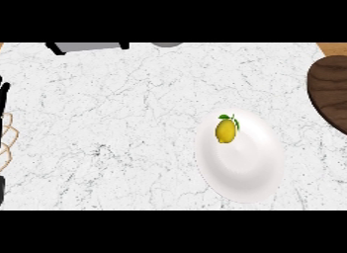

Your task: Pick the tomato from the plate and place it in the bowl

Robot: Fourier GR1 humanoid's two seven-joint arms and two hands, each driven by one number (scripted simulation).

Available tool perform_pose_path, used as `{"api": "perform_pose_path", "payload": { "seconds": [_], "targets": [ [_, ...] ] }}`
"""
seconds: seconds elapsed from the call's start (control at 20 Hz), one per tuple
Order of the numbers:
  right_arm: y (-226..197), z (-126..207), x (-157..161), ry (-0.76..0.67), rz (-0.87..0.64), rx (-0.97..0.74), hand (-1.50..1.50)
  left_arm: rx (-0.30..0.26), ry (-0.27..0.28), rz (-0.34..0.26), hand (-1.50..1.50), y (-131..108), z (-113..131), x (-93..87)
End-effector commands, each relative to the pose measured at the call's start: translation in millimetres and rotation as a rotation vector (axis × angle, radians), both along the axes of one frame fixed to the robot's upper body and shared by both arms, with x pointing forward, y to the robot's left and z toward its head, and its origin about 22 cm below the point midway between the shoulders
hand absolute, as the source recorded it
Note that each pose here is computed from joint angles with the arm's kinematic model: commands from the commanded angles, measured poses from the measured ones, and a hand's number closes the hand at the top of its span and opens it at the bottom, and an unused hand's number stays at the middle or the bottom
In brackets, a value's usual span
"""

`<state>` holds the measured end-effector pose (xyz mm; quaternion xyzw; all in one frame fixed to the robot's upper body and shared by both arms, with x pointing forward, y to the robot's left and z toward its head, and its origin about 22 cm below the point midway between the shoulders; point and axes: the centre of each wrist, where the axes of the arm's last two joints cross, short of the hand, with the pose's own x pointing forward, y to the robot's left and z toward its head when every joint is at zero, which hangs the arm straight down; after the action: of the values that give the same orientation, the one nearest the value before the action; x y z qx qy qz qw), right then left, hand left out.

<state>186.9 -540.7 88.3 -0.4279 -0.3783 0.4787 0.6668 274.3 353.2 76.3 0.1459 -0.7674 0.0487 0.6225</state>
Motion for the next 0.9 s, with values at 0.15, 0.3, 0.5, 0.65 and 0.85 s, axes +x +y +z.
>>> {"api": "perform_pose_path", "payload": {
  "seconds": [0.15,0.3,0.5,0.65,0.85],
  "targets": [
    [-93.8,65.0,-98.8,-0.21,-0.28,-0.103,1.5,0.001,0.003,-0.039,0.0,-3.4,-4.3,-3.6],
    [-113.4,97.9,-125.8,-0.283,-0.26,-0.077,1.5,0.02,0.0,-0.059,0.0,-3.0,4.9,0.7],
    [-124.1,132.3,-139.3,-0.441,-0.161,0.024,1.5,0.002,-0.008,-0.09,0.0,-21.8,-1.5,1.1],
    [-128.3,160.1,-146.0,-0.536,-0.116,0.041,1.5,0.004,0.004,-0.089,0.0,-25.5,5.6,7.1],
    [-129.3,173.1,-144.8,-0.606,-0.041,0.182,1.5,0.002,-0.012,-0.082,0.0,-25.6,17.8,20.2]
  ]
}}
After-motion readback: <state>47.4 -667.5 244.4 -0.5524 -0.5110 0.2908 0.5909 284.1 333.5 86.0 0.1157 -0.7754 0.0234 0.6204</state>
